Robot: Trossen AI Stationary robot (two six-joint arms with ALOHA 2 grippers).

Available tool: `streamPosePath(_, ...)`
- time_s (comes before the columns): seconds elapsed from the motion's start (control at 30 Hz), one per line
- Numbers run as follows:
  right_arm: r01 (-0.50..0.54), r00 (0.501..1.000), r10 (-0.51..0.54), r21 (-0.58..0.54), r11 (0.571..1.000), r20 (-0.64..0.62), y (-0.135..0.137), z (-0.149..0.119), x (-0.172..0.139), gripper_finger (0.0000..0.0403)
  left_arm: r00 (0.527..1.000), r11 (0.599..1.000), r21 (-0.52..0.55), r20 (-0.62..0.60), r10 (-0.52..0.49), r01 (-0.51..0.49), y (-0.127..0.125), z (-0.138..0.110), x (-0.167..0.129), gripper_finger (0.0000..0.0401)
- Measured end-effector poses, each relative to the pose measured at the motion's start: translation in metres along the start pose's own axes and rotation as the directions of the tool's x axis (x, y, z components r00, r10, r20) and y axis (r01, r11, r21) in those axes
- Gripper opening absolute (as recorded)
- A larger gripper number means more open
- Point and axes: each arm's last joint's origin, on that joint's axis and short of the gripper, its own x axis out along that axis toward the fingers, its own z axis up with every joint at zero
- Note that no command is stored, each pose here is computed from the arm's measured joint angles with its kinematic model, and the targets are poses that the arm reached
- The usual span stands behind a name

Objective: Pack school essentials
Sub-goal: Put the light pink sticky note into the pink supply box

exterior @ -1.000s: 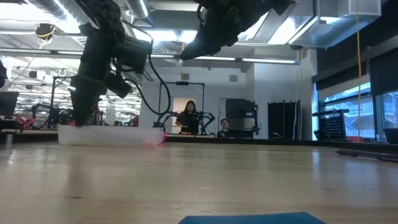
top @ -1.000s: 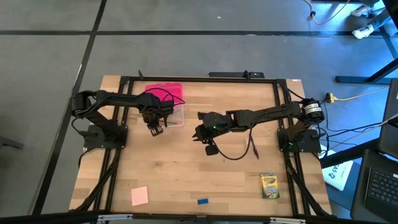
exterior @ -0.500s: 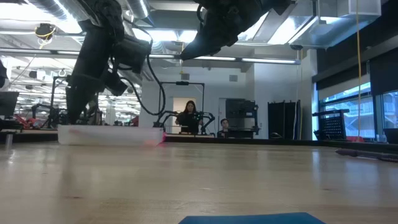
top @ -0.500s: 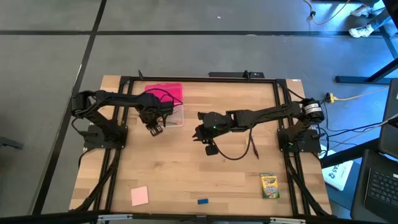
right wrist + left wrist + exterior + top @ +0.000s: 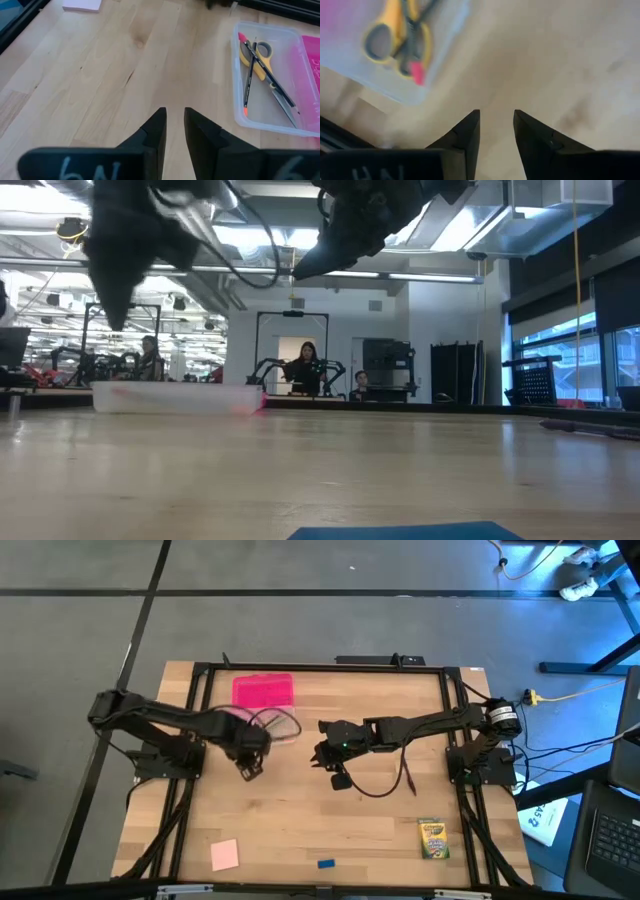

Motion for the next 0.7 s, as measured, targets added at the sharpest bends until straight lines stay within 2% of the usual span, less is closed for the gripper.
streamPosePath(0.23,-0.013,1.000,0.013,-0.028,1.000,0.006,0.007,0.004,-0.009,0.0071,0.998,0.998,0.006,0.019,-0.065,0.065,-0.037,-0.043,-0.007,0.0111)
streamPosePath(0.37,-0.019,0.999,0.021,-0.047,0.999,0.048,0.014,0.012,-0.024,0.0071,0.988,0.989,0.025,0.052,-0.147,0.146,-0.059,-0.067,-0.009,0.0111)
streamPosePath(0.57,-0.036,0.996,0.041,-0.070,0.997,0.074,0.025,0.018,-0.032,0.0071,0.943,0.943,0.133,0.097,-0.318,0.304,-0.089,-0.097,-0.014,0.0111)
streamPosePath(0.7,-0.056,0.997,0.060,-0.080,0.995,0.043,0.031,0.016,-0.032,0.0071,0.926,0.917,0.206,0.092,-0.365,0.341,-0.102,-0.115,-0.012,0.0111)
